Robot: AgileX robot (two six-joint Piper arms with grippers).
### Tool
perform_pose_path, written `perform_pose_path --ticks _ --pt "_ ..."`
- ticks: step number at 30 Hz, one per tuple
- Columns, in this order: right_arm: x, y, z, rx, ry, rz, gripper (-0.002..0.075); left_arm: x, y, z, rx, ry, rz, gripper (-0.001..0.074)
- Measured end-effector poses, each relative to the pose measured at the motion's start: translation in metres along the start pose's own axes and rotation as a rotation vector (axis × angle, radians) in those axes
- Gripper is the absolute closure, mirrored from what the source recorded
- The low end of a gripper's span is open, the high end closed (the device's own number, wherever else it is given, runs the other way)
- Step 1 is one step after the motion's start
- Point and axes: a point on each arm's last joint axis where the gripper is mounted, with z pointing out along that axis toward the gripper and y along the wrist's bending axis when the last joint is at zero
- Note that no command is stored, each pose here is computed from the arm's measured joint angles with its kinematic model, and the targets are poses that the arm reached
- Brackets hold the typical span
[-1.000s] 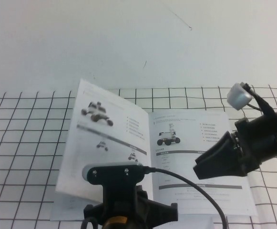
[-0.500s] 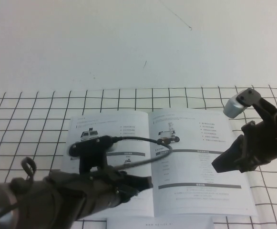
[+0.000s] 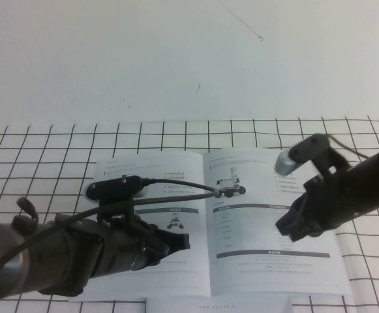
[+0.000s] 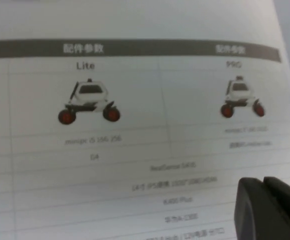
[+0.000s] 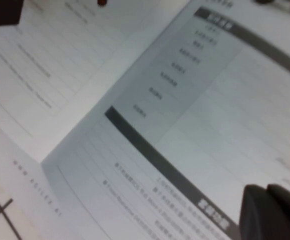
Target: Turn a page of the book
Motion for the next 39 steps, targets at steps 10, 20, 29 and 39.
perform_pose_path --ticks 10,20,29,39 --pt "0.016 -0.005 0.050 0.010 0.122 0.053 0.0725 0.011 0.008 0.024 -0.051 0.071 0.017 0.0737" --pt "-0.017 0.020 -0.030 0.139 -0.101 -0.098 0.0725 -0.017 -0.010 -0.030 0.050 -0.110 0.144 0.0737" --pt "0.000 0.069 -0.145 0.311 -0.134 -0.299 0.0725 -0.034 -0.041 -0.162 0.378 -0.445 0.398 0.0737" --pt "0.075 0.095 -0.253 0.806 -0.179 -0.184 0.0725 0.007 -0.028 -0.211 0.416 -0.199 0.542 0.0737"
